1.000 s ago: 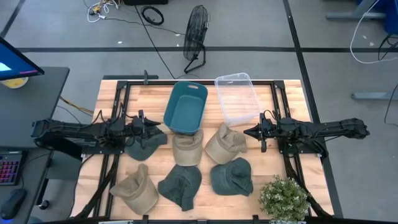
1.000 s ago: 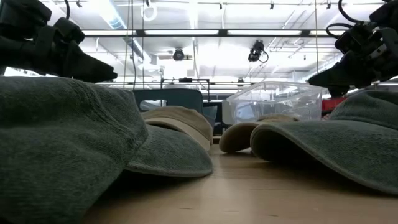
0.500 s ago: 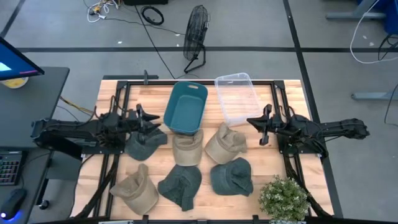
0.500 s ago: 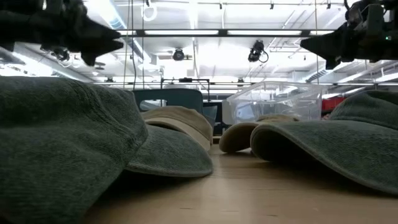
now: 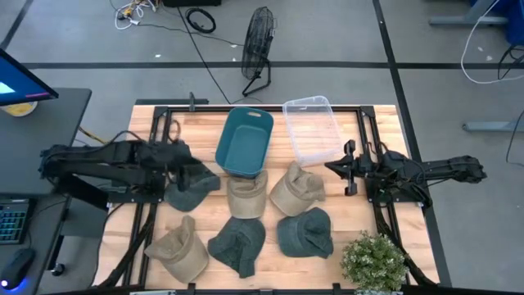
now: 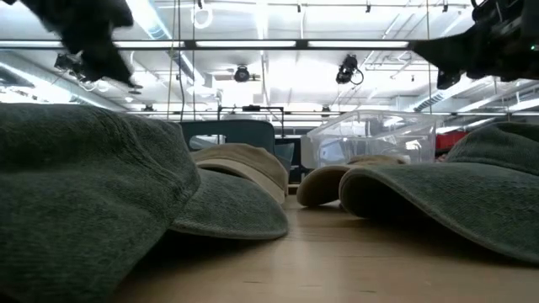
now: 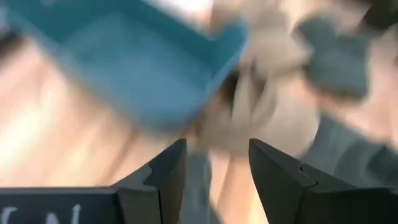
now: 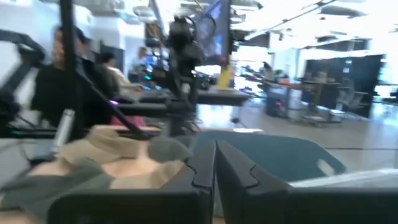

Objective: Pick & Place hat
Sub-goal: Put the left black cap into the blue bin

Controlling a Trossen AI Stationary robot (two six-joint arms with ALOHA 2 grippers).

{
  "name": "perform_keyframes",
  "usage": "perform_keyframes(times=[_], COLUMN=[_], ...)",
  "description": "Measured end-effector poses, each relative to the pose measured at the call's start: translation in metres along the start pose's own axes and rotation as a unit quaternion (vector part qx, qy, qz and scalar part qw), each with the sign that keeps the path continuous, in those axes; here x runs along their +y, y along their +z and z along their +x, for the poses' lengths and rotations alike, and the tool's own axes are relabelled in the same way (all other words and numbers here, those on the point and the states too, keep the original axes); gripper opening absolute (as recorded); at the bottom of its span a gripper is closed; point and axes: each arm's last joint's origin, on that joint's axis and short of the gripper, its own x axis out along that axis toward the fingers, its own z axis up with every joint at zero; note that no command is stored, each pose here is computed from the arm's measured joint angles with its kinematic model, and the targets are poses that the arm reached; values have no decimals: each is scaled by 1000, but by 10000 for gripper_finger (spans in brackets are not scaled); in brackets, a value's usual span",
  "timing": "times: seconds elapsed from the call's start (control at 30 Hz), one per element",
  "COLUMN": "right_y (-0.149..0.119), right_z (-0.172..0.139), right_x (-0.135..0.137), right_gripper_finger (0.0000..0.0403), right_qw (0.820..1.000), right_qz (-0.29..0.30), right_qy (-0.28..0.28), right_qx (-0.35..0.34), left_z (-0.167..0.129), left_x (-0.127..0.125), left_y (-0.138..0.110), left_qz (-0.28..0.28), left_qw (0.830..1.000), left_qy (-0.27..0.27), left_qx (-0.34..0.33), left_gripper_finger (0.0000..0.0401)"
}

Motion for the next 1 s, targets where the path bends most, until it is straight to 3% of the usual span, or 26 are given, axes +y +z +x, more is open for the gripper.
perform_keyframes(times=[0.1,0.23,0.43,0.6,0.77,1.0], right_y=[1,0,-3,1,10,31], right_z=[0,1,2,5,14,49], right_x=[0,0,0,0,1,2], right_gripper_finger=[25,56,136,187,200,197], right_qw=[1000,1000,999,999,999,996], right_qz=[10,9,37,38,38,44], right_qy=[2,3,3,3,3,4], right_qx=[-6,0,12,-8,-8,81], left_z=[9,24,37,45,54,69], left_x=[-2,-9,-19,-21,-20,-16], left_y=[-16,-32,-40,-41,-42,-43], left_qz=[-20,-30,-20,10,40,36], left_qw=[997,992,986,984,981,972], left_qy=[18,10,9,18,70,110], left_qx=[75,125,163,179,177,203], left_gripper_finger=[177,177,184,219,259,267])
